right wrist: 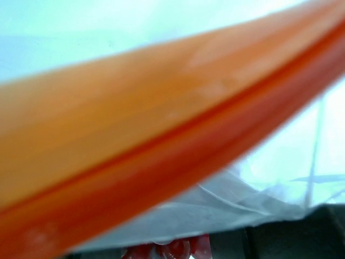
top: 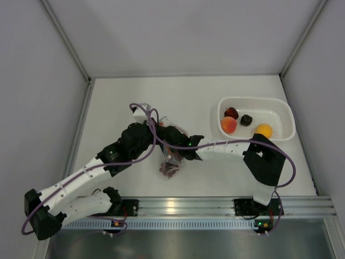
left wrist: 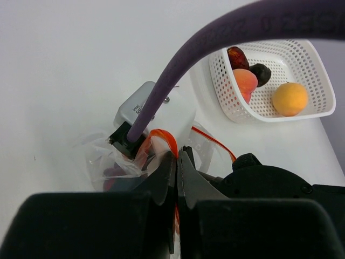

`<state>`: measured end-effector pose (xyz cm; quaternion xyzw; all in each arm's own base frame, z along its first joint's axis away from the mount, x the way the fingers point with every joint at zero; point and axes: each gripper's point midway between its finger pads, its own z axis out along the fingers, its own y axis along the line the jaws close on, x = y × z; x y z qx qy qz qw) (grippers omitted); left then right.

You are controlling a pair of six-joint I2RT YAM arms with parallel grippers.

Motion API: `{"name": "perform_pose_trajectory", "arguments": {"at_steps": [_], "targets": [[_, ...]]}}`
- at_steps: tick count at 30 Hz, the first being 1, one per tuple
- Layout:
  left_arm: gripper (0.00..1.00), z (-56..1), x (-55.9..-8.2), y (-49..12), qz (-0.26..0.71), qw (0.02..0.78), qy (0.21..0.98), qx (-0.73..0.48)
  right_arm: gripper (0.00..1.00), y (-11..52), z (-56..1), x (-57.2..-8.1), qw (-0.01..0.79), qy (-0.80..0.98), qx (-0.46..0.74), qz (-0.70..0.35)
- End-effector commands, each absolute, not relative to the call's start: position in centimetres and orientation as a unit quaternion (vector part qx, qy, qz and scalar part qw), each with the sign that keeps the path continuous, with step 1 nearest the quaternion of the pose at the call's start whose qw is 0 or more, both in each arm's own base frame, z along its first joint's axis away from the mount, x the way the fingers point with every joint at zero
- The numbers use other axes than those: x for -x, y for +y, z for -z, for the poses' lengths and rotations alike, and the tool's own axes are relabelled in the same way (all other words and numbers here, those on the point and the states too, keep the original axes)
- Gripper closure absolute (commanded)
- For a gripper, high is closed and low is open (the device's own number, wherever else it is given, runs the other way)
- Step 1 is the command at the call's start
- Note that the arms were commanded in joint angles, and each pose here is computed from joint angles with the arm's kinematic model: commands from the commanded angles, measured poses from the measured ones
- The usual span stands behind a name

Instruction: Open the zip-top bag and remove the fake food

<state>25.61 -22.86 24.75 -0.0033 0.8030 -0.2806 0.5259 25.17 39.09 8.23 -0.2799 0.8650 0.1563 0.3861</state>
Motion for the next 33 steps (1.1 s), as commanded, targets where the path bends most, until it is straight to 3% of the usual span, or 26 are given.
{"name": "perform_pose_trajectory", "arguments": {"at_steps": [1, 13, 23, 33], "targets": [[1.00, -25.3, -26.4, -22.4, 0.276, 0.543, 0.793, 0.022, 0.89, 40.2, -12.4, -24.6, 0.427, 0.848, 0.258, -0.177], [1.00, -25.6, -24.7, -25.2, 0.335, 0.515, 0.788, -0.046, 0.88, 38.3, -12.3, -26.2, 0.396, 0.881, 0.205, -0.160], [1.00, -24.6, -25.1, -23.5, 0.297, 0.528, 0.795, -0.034, 0.88, 34.7, -10.9, -27.3, 0.377, 0.900, 0.151, -0.159], [1.00, -23.9, -26.3, -23.0, 0.274, 0.531, 0.802, 0.000, 0.89, 34.5, -12.7, -25.9, 0.391, 0.883, 0.180, -0.189]]}}
